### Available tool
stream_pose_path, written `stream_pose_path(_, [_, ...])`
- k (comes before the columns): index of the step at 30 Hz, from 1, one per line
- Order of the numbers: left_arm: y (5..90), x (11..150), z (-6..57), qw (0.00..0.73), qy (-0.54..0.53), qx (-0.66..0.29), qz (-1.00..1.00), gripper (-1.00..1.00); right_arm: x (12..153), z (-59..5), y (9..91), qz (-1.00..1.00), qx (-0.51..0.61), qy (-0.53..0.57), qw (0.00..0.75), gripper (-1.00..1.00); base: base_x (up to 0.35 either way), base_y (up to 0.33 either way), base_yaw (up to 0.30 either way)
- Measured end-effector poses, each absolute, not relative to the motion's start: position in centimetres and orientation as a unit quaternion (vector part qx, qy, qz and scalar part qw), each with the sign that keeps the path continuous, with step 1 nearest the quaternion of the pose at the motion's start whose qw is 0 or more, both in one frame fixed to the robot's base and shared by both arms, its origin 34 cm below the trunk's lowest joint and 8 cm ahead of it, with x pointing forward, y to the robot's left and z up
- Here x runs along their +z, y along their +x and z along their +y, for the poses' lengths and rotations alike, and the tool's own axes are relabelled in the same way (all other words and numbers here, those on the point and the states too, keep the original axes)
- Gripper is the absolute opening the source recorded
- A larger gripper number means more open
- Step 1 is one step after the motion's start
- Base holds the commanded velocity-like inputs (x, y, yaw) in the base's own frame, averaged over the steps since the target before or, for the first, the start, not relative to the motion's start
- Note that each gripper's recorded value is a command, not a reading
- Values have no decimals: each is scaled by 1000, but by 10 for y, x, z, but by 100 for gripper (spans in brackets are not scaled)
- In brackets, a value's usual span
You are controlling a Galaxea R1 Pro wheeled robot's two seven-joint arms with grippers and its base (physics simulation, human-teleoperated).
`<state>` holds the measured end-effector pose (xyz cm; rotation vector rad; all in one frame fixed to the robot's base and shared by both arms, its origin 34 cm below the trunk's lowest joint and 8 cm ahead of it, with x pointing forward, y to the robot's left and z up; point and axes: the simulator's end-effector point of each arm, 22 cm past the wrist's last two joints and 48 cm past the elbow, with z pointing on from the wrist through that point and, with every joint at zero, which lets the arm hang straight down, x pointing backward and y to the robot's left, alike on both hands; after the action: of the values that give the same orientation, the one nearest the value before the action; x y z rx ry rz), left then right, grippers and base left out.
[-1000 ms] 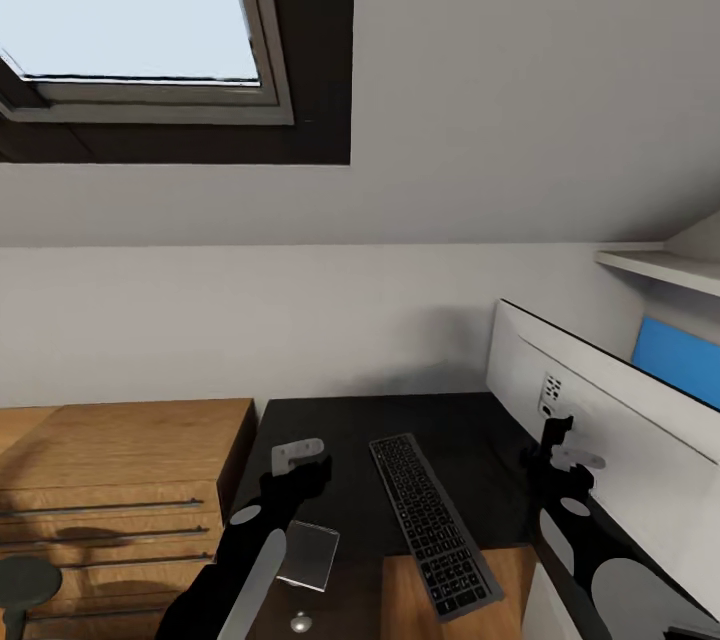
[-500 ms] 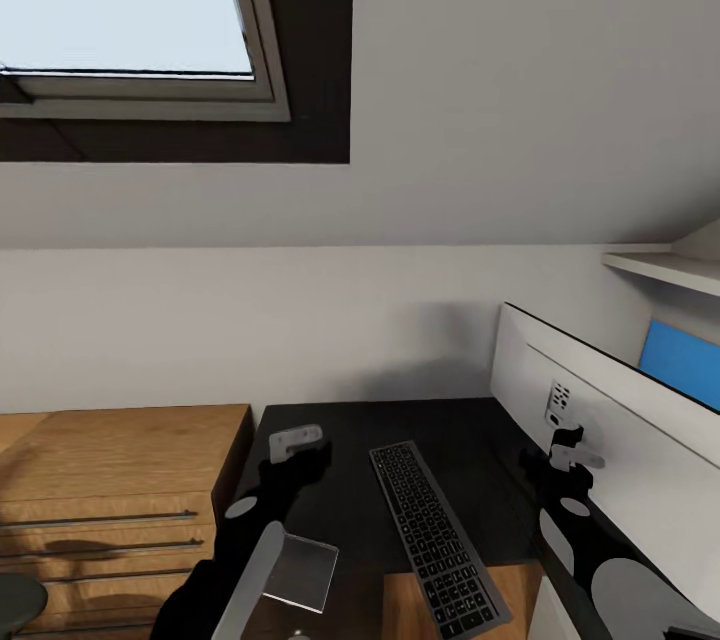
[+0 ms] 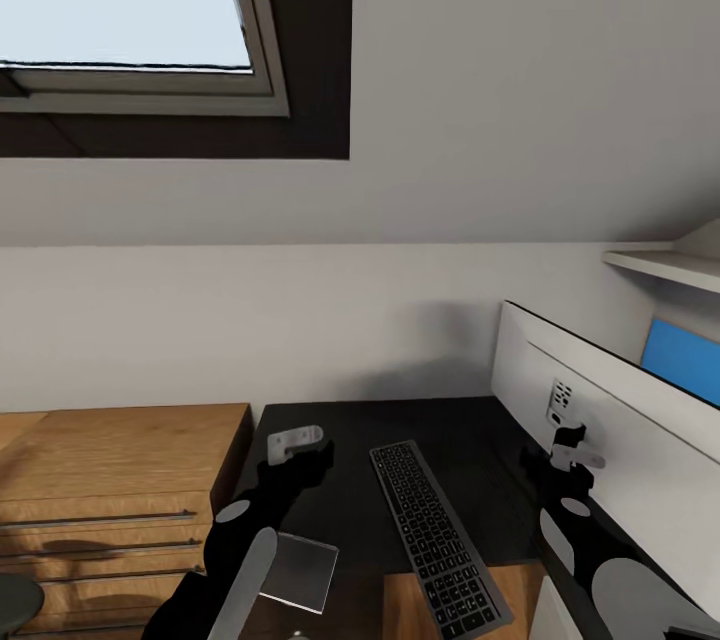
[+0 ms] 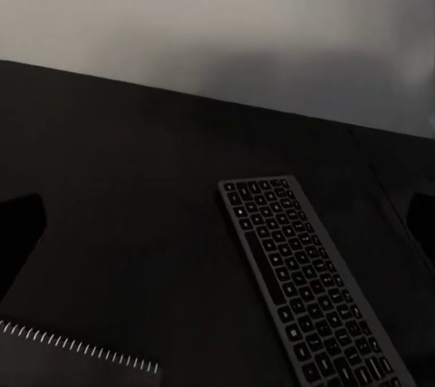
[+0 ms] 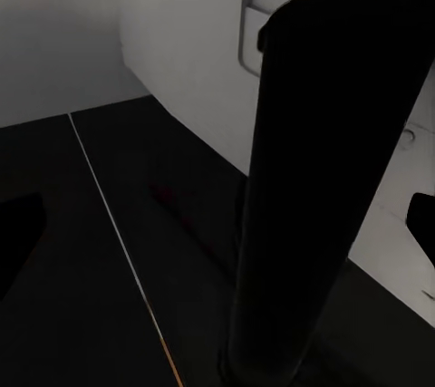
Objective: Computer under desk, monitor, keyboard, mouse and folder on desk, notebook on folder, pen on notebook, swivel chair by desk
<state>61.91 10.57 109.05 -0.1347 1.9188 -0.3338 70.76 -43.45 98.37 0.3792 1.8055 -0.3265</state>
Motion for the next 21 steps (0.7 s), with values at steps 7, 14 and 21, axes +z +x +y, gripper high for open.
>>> stream_pose_path(7, [621,1085,106,559,-56,-142,815,100,979,-435,710,776,-140,164,593,100,0,0,0])
stream_pose_path(14, [623,1079,106,559,-56,-141,815,100,974,-437,712,775,-141,166,593,100,0,0,0])
stream_pose_path(21, [625,1074,106,558,-56,-141,816,100,970,-438,714,775,-141,168,593,100,0,0,0])
